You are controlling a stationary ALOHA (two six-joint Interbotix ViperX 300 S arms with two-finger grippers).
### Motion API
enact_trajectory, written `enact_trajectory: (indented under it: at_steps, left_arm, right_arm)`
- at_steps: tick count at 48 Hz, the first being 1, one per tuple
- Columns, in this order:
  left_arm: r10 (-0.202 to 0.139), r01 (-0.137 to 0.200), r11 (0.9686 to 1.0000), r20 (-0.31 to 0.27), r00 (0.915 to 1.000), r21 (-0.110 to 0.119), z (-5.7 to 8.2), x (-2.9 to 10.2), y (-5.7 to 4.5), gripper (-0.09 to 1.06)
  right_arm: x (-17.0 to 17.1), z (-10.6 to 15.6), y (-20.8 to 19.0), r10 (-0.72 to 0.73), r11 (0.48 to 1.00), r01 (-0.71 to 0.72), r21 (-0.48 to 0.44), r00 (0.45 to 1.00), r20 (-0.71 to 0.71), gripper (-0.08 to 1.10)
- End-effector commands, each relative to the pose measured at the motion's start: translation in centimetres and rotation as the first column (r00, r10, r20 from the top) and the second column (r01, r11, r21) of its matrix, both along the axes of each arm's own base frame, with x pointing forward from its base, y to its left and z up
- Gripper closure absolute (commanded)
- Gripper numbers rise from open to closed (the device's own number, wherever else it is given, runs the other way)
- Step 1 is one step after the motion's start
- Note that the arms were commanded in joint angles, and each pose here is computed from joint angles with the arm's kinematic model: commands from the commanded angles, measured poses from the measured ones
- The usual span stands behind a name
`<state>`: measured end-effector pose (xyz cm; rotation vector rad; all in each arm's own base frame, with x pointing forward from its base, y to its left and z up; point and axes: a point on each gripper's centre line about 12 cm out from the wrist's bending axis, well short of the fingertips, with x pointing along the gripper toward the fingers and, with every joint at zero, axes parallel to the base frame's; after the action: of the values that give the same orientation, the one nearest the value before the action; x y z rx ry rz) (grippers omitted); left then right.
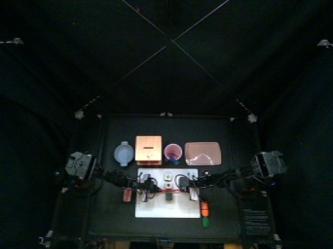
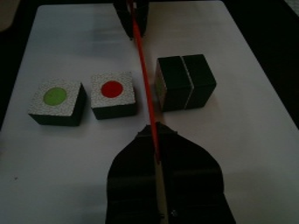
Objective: Cut the sushi into 4 pieces with the knife
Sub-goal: Cut the sushi into 4 pieces
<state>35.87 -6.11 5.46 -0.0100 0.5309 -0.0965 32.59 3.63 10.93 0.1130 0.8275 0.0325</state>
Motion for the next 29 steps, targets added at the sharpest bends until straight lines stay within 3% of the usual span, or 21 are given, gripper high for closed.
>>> enact_trajectory:
  at_steps: [1, 14, 23, 29]
  left_arm:
    - [0.006, -0.005, 0.9999, -0.006, 1.0000, 0.012, -0.1, 0.7, 0.4, 0.73]
    - [0.029, -0.029, 0.9992, 0.022, 0.9993, 0.026, 1.1, 0.9, 2.5, 0.73]
    - [0.023, -0.025, 0.9993, 0.049, 0.9985, 0.027, 2.3, 0.9, 2.6, 0.73]
    - [0.016, -0.018, 0.9996, 0.087, 0.9961, 0.022, 3.8, 1.0, 2.3, 0.73]
  right_arm:
    - [0.5, 0.3, -0.9, -0.022, 1.000, 0.022, -0.004, 1.000, 0.016, 0.92]
    - [0.4, 1.3, -2.5, -0.050, 0.999, 0.050, -0.019, 0.998, 0.039, 0.92]
    - [0.4, 2.6, -2.5, -0.046, 0.999, 0.048, -0.021, 0.996, 0.071, 0.92]
    - [0.3, 3.6, -2.3, -0.041, 0.999, 0.043, -0.017, 0.995, 0.096, 0.92]
